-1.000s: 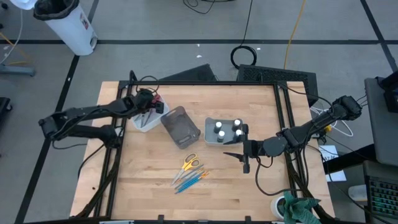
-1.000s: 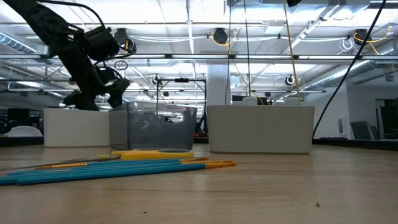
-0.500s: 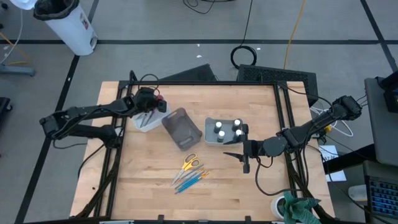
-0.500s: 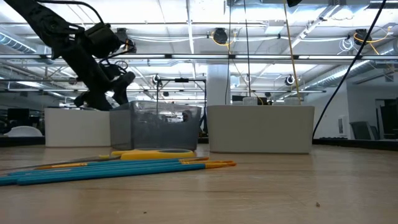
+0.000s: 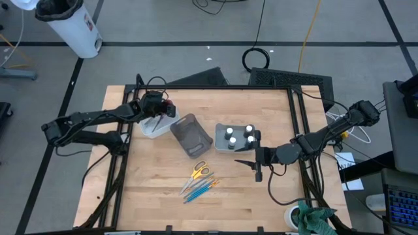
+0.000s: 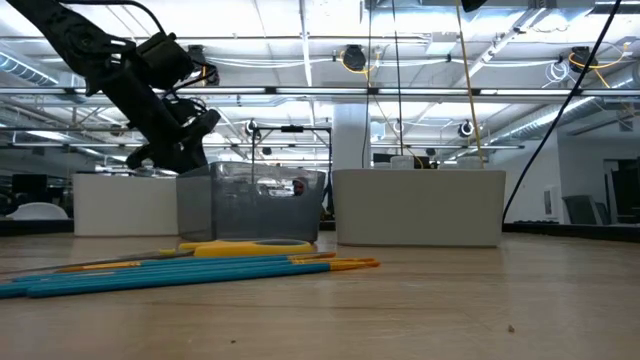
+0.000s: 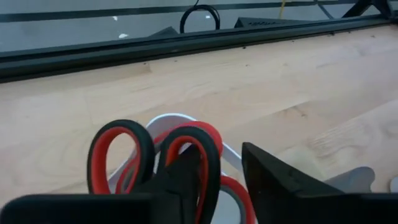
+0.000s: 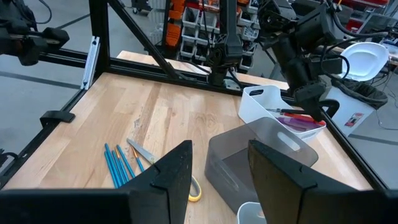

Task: Pick & Place Paint Supplies
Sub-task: Put the black scissors into the white bin, then adjust the white bin

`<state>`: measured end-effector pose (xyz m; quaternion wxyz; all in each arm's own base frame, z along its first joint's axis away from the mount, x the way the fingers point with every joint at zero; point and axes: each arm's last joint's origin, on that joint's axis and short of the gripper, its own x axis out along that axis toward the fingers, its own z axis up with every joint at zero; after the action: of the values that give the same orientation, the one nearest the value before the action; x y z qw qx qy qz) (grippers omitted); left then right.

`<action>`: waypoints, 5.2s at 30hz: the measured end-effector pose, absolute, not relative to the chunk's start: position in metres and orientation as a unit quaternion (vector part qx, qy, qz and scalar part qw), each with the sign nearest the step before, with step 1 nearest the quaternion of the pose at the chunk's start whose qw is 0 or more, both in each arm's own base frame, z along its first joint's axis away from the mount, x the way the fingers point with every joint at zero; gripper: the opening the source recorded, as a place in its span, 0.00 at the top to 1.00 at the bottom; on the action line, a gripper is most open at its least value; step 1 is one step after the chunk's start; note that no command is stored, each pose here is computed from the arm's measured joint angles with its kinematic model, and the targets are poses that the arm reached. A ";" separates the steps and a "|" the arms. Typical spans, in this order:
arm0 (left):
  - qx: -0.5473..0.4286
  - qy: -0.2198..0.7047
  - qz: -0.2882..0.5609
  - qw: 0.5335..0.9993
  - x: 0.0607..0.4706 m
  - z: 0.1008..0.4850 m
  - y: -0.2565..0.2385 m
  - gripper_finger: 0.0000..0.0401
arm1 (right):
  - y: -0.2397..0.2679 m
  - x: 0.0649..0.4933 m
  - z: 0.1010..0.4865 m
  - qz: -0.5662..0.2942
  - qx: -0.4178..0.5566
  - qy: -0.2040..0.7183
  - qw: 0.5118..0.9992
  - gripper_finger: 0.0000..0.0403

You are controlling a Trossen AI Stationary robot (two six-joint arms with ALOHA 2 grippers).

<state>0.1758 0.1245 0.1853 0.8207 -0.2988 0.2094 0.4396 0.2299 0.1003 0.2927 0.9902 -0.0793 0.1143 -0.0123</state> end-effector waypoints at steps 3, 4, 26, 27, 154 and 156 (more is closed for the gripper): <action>-0.297 0.212 0.435 0.823 0.176 0.185 0.124 0.75 | 0.100 0.230 0.292 -0.012 -0.081 0.118 0.990 0.64; -0.297 0.215 0.428 0.826 0.176 0.185 0.124 0.77 | 0.100 0.230 0.292 -0.012 -0.081 0.118 0.990 0.64; -0.245 0.251 0.357 0.866 0.179 0.186 0.122 0.90 | 0.100 0.230 0.292 -0.012 -0.081 0.118 0.990 0.64; -0.241 0.253 0.356 0.867 0.179 0.186 0.122 0.92 | 0.100 0.230 0.292 -0.012 -0.081 0.118 0.990 0.64; -0.270 0.591 0.494 0.578 0.151 0.198 0.007 0.96 | 0.100 0.230 0.292 -0.013 -0.071 0.118 0.990 0.64; -0.267 0.587 0.478 0.596 0.155 0.198 0.008 0.96 | 0.100 0.230 0.292 -0.013 -0.071 0.118 0.990 0.64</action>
<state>0.1550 0.0076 0.1976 0.5965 -0.2666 0.5869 0.4783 0.2297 0.1002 0.2920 0.9904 -0.0707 0.1177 -0.0135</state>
